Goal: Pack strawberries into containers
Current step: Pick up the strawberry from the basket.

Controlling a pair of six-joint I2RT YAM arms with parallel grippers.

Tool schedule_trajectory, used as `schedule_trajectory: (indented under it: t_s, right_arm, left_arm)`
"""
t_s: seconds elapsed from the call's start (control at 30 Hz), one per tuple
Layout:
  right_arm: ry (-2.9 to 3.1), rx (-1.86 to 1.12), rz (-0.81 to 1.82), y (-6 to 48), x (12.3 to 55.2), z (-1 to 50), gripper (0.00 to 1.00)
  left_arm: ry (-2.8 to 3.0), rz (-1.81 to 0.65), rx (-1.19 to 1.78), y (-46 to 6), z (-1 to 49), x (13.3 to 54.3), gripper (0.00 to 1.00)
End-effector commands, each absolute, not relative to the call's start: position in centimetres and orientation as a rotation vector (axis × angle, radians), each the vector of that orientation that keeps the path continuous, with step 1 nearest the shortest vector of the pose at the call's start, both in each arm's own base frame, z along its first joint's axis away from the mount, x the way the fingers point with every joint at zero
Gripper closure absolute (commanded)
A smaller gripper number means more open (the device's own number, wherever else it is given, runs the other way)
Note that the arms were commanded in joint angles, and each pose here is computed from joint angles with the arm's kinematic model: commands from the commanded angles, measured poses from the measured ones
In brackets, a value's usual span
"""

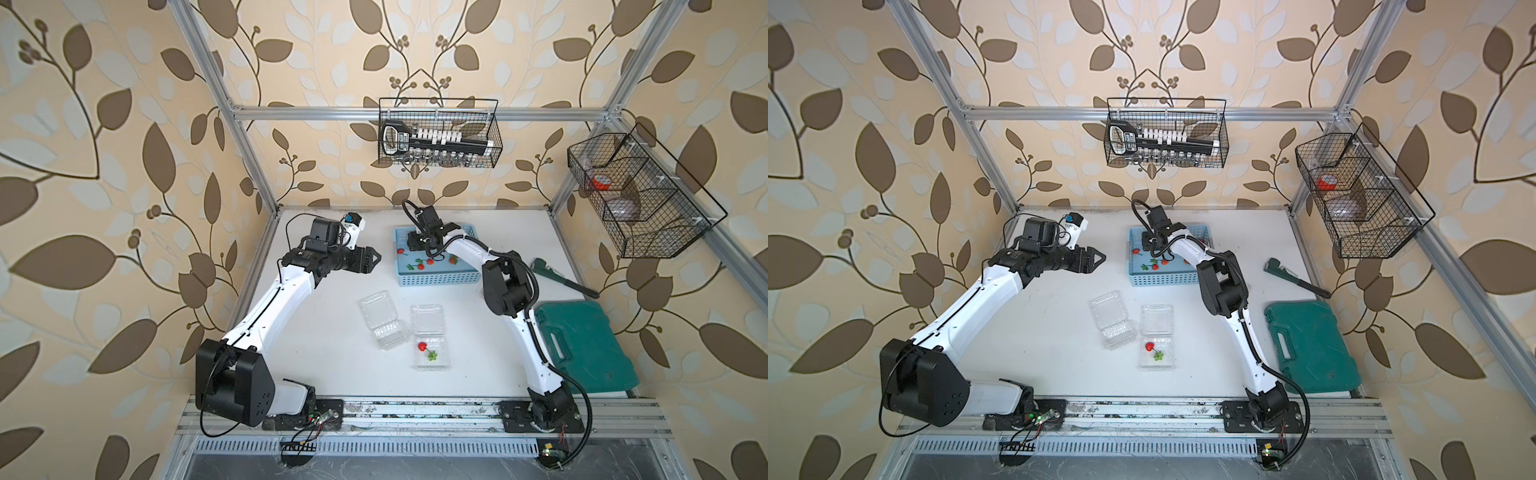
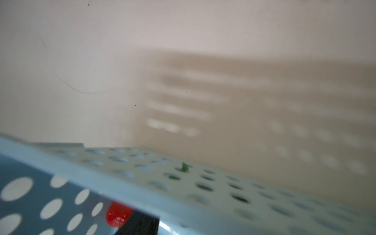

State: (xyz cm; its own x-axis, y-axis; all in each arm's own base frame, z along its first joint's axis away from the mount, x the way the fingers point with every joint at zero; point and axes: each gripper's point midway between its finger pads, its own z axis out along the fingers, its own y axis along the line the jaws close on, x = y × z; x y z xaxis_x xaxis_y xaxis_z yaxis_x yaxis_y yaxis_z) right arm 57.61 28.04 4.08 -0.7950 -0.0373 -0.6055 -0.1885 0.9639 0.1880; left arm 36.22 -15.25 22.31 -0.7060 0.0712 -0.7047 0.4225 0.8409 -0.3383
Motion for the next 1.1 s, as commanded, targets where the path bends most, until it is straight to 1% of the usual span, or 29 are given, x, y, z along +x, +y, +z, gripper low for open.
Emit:
schedule_trajectory:
  t_s: [0.0, 0.17, 0.37, 0.47, 0.63, 0.87, 1.07]
  right_arm:
    - [2.508, -0.175, 0.315, 28.3, 57.5, 2.6, 0.49]
    - [2.521, -0.170, 0.312, 28.3, 57.3, 2.2, 0.56]
    - [2.532, -0.192, 0.282, 28.1, 56.8, 1.9, 0.58]
    - [2.533, -0.195, 0.274, 28.0, 56.7, 1.9, 0.62]
    - [2.519, -0.195, 0.295, 28.2, 56.6, 2.8, 0.74]
    - [2.465, -0.199, 0.311, 27.8, 56.0, 6.7, 0.84]
    - [2.412, -0.221, 0.342, 27.3, 54.2, 10.6, 0.84]
  left_arm:
    - [2.288, -0.616, 0.390, -15.4, 22.6, 35.9, 0.23]
    - [2.293, -0.617, 0.391, -15.4, 22.4, 35.9, 0.23]
    - [2.291, -0.620, 0.395, -15.5, 22.5, 35.9, 0.22]
    - [2.289, -0.621, 0.397, -15.5, 22.6, 35.9, 0.22]
    - [2.286, -0.622, 0.397, -15.5, 22.7, 35.9, 0.23]
    - [2.283, -0.626, 0.396, -15.6, 22.8, 35.9, 0.23]
    - [2.276, -0.630, 0.397, -15.6, 23.0, 35.8, 0.23]
